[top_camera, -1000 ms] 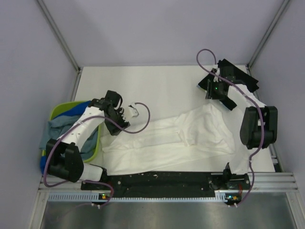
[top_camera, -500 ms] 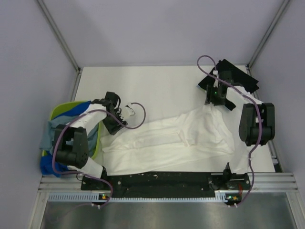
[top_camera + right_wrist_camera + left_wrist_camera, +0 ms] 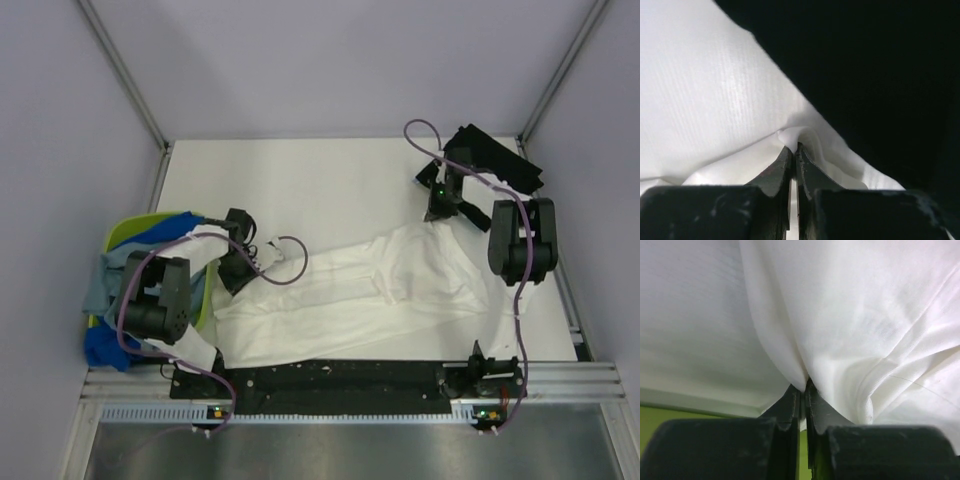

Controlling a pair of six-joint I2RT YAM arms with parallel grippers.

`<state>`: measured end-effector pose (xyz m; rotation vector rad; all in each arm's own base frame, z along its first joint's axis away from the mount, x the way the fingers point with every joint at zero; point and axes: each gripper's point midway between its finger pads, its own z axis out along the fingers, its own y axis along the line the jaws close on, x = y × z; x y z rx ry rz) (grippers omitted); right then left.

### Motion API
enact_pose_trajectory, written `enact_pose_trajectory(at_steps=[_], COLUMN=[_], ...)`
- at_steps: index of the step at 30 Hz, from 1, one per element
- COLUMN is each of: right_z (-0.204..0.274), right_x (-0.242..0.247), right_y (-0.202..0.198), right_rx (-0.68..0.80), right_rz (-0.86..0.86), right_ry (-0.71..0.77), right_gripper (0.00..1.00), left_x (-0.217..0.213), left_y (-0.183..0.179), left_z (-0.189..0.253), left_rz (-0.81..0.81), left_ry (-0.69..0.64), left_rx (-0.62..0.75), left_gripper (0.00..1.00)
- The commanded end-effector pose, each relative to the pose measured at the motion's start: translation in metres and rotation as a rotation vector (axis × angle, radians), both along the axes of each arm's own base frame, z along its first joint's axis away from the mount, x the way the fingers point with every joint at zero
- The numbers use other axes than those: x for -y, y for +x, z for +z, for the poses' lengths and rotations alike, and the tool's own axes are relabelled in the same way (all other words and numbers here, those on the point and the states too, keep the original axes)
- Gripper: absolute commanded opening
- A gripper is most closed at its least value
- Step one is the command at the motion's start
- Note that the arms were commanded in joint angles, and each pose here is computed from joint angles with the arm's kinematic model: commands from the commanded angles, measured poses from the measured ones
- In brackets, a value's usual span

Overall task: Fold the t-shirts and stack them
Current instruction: Rotate the tshirt 90 degrees

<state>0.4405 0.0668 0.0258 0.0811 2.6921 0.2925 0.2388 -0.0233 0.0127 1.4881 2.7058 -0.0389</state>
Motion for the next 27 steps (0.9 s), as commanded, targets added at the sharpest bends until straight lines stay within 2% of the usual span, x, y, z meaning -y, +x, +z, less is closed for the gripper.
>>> enact_pose_trajectory(at_steps=[1,5,11,19,23,24,27], right_z=[0.008,0.027,0.045,0.102,0.129,0.135,0.146], right_x=[-0.054,-0.094,-0.143,-0.192,-0.216,-0.221,-0.221], right_y=[0.011,0.047,0.116,0.214,0.233,0.233,0.23], right_rx=[0.012,0.075,0.157,0.497,0.625,0.65,0.667], right_rz=[0.124,0.165,0.097,-0.042,-0.032,-0.025,-0.007], right_ry=[0.117,0.198,0.33,0.653,0.705,0.708,0.694], right_gripper=[0.0,0.0,0.0,0.0,0.0,0.02,0.22], left_x=[0.012,0.01,0.008,0.012,0.009,0.008,0.006], left_y=[-0.033,-0.051,-0.063,-0.079,-0.09,-0.091,-0.094], left_z=[-0.018,-0.015,-0.001,0.004,0.003,0.004,0.005], left_rz=[-0.039,-0.032,-0.012,0.017,0.034,0.04,0.06], left_ry=[-0.1,-0.1,-0.105,-0.136,-0.125,-0.12,-0.113], left_rx=[-0.111,-0.125,-0.107,-0.15,-0.159,-0.154,-0.141], left_gripper=[0.0,0.0,0.0,0.0,0.0,0.0,0.0])
